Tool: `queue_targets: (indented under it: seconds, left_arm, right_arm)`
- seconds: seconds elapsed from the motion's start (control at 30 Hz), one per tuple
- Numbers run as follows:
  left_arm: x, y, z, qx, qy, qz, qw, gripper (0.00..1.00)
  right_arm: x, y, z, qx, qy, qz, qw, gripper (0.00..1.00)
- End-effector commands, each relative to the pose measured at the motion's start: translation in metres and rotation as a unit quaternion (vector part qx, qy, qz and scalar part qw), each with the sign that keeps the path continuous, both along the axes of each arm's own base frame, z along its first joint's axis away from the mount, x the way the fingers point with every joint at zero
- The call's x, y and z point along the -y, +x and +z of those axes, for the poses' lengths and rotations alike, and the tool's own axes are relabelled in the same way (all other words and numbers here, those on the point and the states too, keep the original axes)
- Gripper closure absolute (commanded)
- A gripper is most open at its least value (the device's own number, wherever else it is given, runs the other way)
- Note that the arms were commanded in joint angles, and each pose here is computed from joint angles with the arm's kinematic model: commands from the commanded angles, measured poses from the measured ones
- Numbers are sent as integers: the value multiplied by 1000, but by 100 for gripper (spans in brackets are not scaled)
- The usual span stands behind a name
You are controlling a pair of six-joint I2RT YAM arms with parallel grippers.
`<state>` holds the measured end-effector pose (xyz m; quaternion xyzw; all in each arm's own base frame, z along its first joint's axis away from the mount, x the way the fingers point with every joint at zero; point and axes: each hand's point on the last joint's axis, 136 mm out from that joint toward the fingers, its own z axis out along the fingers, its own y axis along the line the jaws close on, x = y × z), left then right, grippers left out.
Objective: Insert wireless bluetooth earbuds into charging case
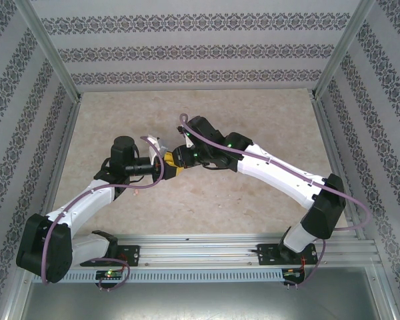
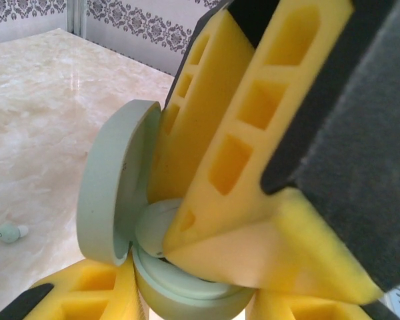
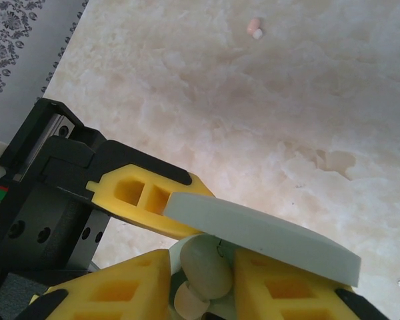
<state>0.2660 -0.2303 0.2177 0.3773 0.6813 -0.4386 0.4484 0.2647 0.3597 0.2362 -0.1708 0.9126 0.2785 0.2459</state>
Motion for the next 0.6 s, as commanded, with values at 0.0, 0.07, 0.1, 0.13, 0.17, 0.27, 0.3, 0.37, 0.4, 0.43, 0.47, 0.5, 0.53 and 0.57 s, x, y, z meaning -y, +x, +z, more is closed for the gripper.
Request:
queue_targets:
  seconds: [0.0,0.07,0.1,0.13,0.17,0.27,0.3,0.37,0.4,0.43,0.47,0.5,0.53,0.57]
  left_arm:
    - [6,-6,21,41,-14,-23,999,86]
    - [7,-6,21,41,-14,-24,999,86]
    - [6,-6,21,41,-14,-24,999,86]
    - [6,-6,22,42,-14,-24,999,86]
    - [7,-7,22,42,-14,-24,999,86]
    - [6,-6,22,44,-13,-23,999,86]
    - [6,-7,22,42,-13,-24,999,86]
    - [6,-6,22,42,-13,-23,999,86]
    - [6,-7,21,41,-13,-24,999,86]
    - [6,-7,21,42,-13,-23,999,86]
    - [6,-7,21,41,-13,-23,999,86]
    - [6,-7,22,42,-13,-23,999,86]
    - [6,-7,22,43,-12,-22,999,86]
    - [6,-7,21,43,-12,-22,999,86]
  right_arm:
    - [-3,-1,-4,1,-16,7,1000,67]
    - [-3,-1,-1,4,-14,7,1000,66]
    - [-3,-1,-1,4,-13,8,1000,65]
    - [-3,-1,0,4,-13,7,1000,65]
    - [-3,-1,0,4,-12,7,1000,64]
    - [-4,-1,4,4,-7,8,1000,62]
    - [-5,-2,6,4,-4,8,1000,61]
    - [-5,-2,9,3,0,6,1000,61]
    - [-5,-2,10,4,2,6,1000,61]
    - [-5,-2,12,5,3,5,1000,60]
    - [-4,-2,12,4,3,3,1000,60]
    - [-3,-2,14,4,5,1,1000,60]
    - [-3,-2,15,4,6,2,1000,60]
    - [-4,-2,16,3,8,0,1000,60]
